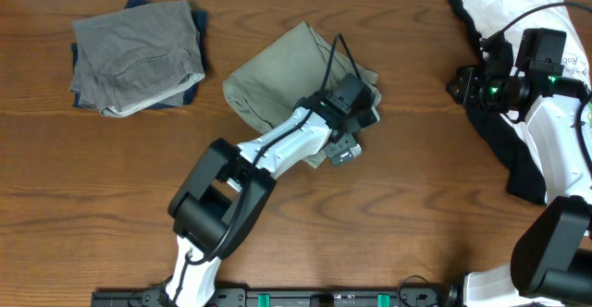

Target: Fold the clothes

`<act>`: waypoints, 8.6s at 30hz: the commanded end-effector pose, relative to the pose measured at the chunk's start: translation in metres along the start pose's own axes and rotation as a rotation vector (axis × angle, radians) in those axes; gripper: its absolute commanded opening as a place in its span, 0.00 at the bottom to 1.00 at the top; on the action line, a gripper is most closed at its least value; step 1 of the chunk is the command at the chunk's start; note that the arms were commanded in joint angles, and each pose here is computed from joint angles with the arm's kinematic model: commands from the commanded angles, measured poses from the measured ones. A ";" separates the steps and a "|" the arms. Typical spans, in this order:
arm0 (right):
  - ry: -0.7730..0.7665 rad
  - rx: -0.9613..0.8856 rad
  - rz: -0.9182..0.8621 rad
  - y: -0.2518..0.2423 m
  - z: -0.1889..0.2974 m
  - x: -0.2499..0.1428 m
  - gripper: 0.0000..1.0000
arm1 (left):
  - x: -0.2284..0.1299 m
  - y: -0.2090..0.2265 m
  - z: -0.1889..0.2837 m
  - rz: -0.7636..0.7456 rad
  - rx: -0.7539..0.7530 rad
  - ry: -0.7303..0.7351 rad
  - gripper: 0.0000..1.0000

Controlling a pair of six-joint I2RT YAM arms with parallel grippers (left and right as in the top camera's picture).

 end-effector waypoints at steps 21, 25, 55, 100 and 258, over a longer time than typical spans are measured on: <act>-0.010 -0.014 0.020 -0.001 0.000 0.003 0.35 | -0.015 0.027 -0.047 0.003 0.174 0.081 0.06; -0.010 -0.015 0.020 -0.001 0.000 0.003 0.35 | -0.020 0.040 -0.043 0.038 0.238 0.106 0.06; -0.017 -0.013 0.023 -0.001 0.000 0.004 0.35 | -0.043 0.167 0.253 0.226 0.745 -0.267 0.06; -0.029 -0.030 -0.005 -0.002 0.000 0.006 0.37 | -0.247 0.384 0.259 -0.526 1.369 0.136 0.06; -0.393 0.099 0.440 0.098 0.097 0.041 0.99 | -0.204 0.196 0.277 1.286 0.354 -0.398 0.98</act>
Point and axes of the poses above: each gripper's point midway between its finger pads, its own z axis back along the fingers, its own y axis along the line the jaws close on, x = y × z, the point moved 4 cm from there along z, back along the fingers, and after that the axes turned 7 degrees about -z, right-handed, at the moved point
